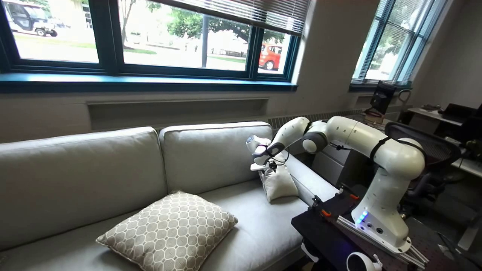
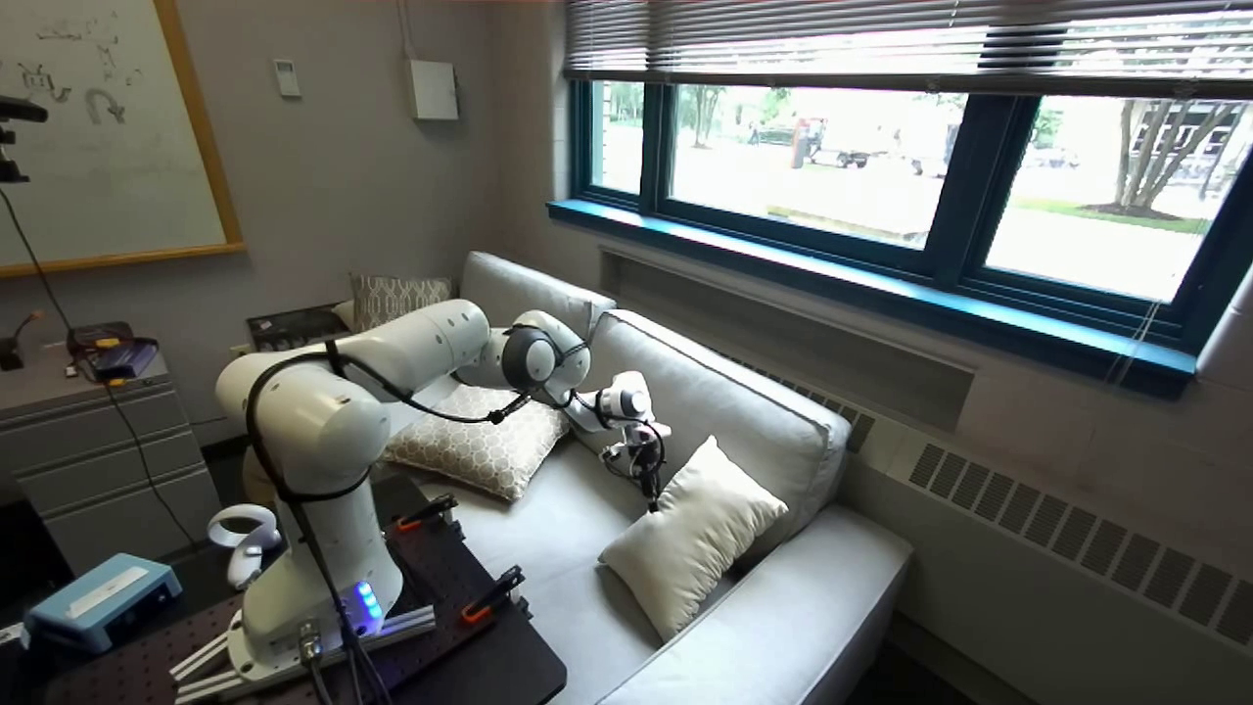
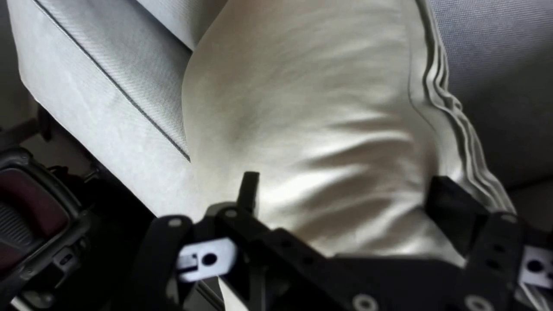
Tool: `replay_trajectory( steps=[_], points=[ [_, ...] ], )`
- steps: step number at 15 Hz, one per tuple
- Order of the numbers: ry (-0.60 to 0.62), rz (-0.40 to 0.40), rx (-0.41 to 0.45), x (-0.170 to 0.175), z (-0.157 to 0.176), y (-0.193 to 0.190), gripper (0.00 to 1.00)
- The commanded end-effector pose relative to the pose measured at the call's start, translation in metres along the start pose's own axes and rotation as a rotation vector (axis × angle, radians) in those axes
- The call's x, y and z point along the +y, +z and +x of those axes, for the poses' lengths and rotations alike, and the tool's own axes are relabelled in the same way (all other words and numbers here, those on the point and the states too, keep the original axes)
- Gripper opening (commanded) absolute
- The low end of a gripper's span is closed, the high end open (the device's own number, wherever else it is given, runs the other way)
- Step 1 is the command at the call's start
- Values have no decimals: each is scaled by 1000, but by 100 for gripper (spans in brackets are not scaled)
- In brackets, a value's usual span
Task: Place the small pillow against the right armrest of the sofa, place the pillow in the middle of the sofa in front of the small pillow on the right
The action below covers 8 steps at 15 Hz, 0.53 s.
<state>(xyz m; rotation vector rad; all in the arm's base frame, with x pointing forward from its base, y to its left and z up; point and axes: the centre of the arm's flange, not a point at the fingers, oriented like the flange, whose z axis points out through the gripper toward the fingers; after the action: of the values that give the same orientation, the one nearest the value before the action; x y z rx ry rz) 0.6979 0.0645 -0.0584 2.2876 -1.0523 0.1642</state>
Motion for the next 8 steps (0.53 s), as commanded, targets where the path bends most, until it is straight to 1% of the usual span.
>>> replay_trajectory(
  steps=[1, 4, 6, 8],
  points=[
    [-16, 25, -43, -42, 2, 2, 100],
    [-43, 83, -98, -57, -16, -18, 100],
    [-74, 106, -98, -65, -20, -26, 100],
    [-106, 129, -68, -71, -17, -29, 100]
  ],
)
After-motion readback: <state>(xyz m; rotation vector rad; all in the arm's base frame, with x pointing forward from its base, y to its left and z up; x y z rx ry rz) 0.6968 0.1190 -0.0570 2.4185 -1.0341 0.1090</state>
